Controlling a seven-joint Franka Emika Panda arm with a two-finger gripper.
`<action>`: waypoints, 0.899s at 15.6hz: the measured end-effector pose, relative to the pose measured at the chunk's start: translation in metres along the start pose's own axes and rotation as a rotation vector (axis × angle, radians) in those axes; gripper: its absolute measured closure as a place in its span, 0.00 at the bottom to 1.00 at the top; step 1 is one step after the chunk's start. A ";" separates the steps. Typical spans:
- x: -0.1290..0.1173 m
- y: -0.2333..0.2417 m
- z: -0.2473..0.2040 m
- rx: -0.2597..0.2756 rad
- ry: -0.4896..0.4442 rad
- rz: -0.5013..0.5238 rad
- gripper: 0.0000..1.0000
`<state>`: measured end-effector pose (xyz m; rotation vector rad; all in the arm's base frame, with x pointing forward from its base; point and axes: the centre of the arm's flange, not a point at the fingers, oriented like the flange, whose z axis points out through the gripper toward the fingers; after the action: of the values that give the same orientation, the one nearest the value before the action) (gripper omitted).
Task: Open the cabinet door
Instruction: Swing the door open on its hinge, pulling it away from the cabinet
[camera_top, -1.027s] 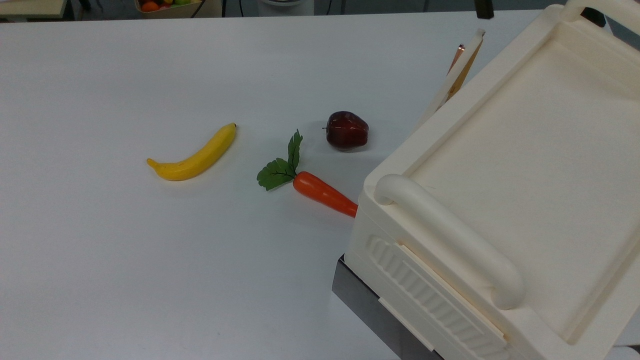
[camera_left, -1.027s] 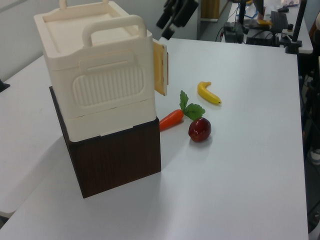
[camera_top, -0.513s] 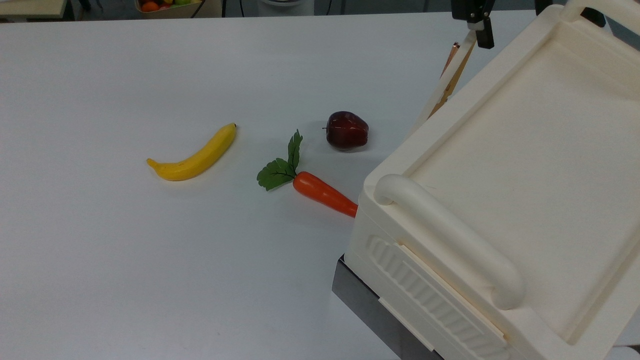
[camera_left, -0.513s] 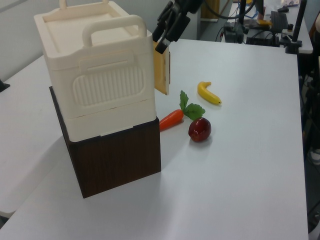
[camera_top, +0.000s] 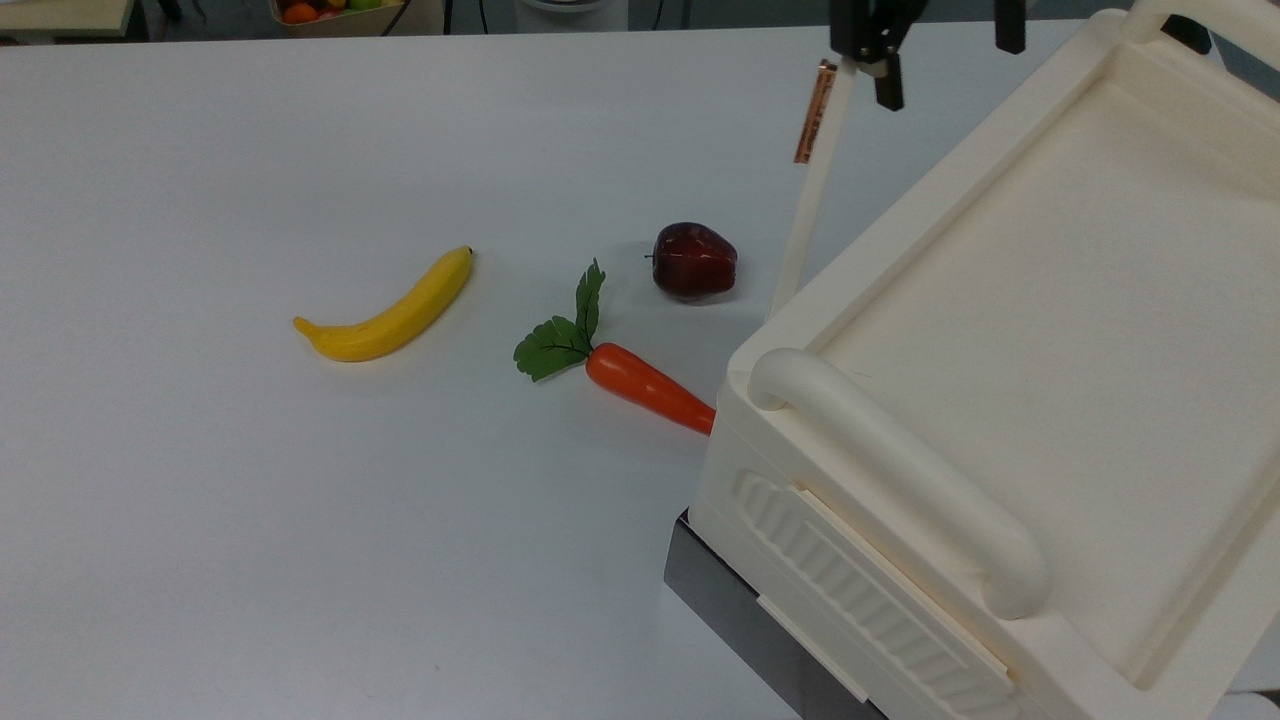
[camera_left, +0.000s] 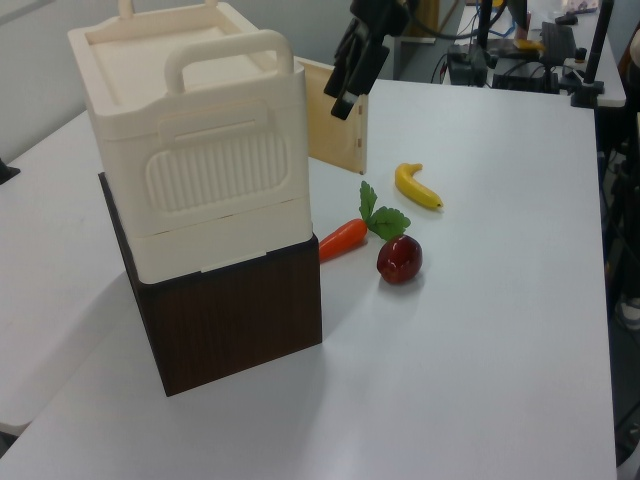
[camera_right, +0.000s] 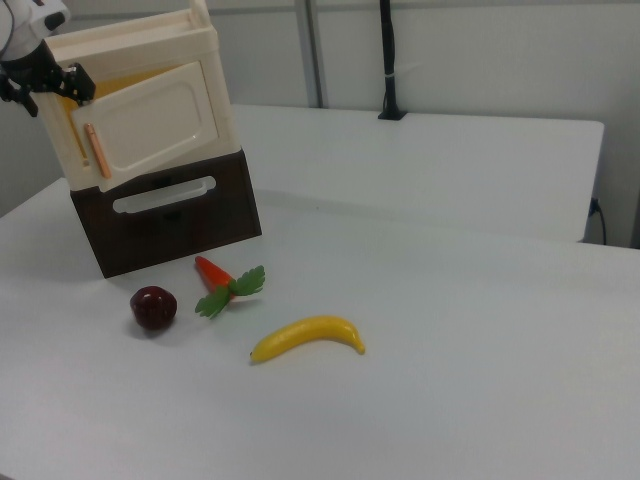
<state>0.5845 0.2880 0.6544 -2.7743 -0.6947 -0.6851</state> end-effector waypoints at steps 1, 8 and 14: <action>-0.003 0.008 -0.003 -0.013 -0.019 0.023 0.00; -0.022 0.081 -0.017 -0.118 -0.121 0.171 0.00; -0.037 0.146 -0.036 -0.163 -0.132 0.271 0.00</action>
<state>0.6129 0.1360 0.6560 -3.0056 -0.2849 -0.5285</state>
